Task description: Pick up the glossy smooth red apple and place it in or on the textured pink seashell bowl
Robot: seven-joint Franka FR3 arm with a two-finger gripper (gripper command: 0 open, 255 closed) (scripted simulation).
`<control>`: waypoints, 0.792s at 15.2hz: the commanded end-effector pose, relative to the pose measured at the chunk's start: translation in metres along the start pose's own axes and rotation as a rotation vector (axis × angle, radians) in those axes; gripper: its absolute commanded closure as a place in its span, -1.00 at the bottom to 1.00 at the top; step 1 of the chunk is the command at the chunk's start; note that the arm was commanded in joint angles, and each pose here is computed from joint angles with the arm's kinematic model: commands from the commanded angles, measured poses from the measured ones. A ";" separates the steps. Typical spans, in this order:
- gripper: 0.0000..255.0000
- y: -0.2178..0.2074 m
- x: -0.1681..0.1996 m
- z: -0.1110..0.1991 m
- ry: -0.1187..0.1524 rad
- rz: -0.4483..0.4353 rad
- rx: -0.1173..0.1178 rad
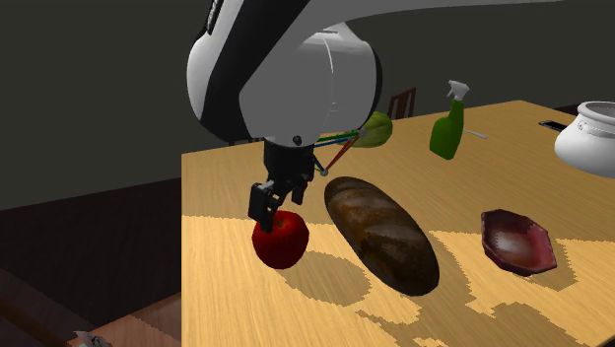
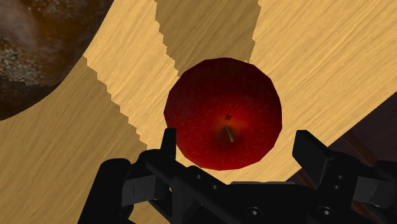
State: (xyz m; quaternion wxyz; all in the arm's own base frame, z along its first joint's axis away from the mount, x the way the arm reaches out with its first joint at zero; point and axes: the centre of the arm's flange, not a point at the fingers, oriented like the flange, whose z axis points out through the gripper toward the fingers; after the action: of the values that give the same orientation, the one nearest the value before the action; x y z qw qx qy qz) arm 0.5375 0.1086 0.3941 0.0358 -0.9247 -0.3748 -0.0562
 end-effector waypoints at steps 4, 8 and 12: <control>-1.00 0.000 0.000 0.000 0.000 0.000 0.000; 1.00 0.000 0.000 0.000 0.000 0.000 0.000; 1.00 0.000 0.000 0.000 0.000 0.000 0.000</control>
State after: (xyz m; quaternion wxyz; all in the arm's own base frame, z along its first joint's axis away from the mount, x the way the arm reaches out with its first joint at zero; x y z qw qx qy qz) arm 0.5378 0.1086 0.3939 0.0357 -0.9247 -0.3747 -0.0564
